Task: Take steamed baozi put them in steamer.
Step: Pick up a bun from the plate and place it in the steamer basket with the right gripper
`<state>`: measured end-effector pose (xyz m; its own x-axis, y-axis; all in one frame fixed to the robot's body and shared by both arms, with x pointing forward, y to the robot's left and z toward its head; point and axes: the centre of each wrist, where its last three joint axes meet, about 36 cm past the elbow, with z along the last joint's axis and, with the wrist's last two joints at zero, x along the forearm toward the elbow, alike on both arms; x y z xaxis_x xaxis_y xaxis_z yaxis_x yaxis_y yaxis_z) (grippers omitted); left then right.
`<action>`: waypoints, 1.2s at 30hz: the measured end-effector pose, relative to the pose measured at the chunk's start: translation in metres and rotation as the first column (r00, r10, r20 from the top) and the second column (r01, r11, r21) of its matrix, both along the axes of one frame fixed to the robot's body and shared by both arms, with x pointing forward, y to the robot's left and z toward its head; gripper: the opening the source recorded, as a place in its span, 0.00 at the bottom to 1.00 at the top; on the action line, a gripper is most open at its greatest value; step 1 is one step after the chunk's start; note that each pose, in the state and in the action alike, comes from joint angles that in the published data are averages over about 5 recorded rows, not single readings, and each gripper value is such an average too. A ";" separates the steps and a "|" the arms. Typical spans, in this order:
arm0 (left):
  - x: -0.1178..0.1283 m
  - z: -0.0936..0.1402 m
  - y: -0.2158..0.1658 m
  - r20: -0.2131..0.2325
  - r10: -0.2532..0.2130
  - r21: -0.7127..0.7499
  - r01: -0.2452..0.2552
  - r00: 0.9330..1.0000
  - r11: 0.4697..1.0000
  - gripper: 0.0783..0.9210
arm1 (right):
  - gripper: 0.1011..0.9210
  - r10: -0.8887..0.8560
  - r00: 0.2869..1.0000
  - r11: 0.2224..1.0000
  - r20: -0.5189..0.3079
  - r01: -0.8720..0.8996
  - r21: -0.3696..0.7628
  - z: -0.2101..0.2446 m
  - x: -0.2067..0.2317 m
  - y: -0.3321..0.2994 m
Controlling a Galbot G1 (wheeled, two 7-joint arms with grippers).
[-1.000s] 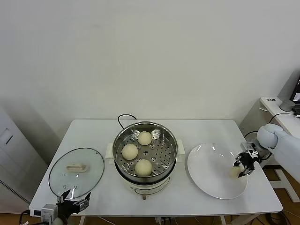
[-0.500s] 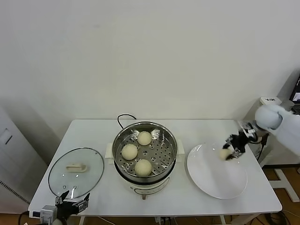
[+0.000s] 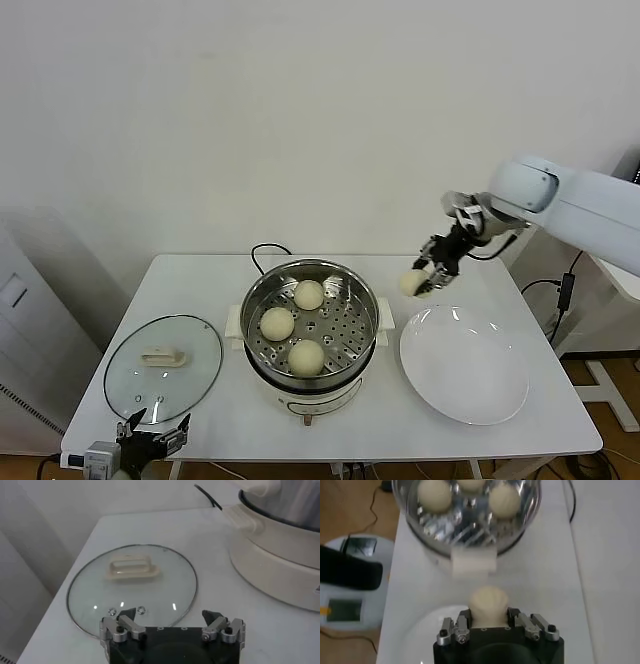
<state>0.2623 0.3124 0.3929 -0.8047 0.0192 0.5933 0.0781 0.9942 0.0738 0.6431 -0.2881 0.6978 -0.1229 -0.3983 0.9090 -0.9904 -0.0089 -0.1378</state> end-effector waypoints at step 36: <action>0.005 -0.002 0.000 0.004 0.006 -0.006 -0.006 1.000 1.000 0.88 | 0.43 -0.098 0.995 0.994 -0.025 0.097 -0.048 -0.079 -0.017 0.132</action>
<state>0.2676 0.3129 0.3904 -0.8070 0.0179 0.5902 0.0718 0.9951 0.0680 0.6258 -0.1561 0.6192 -0.1343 -0.3429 0.9297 -0.9902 0.0818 -0.1129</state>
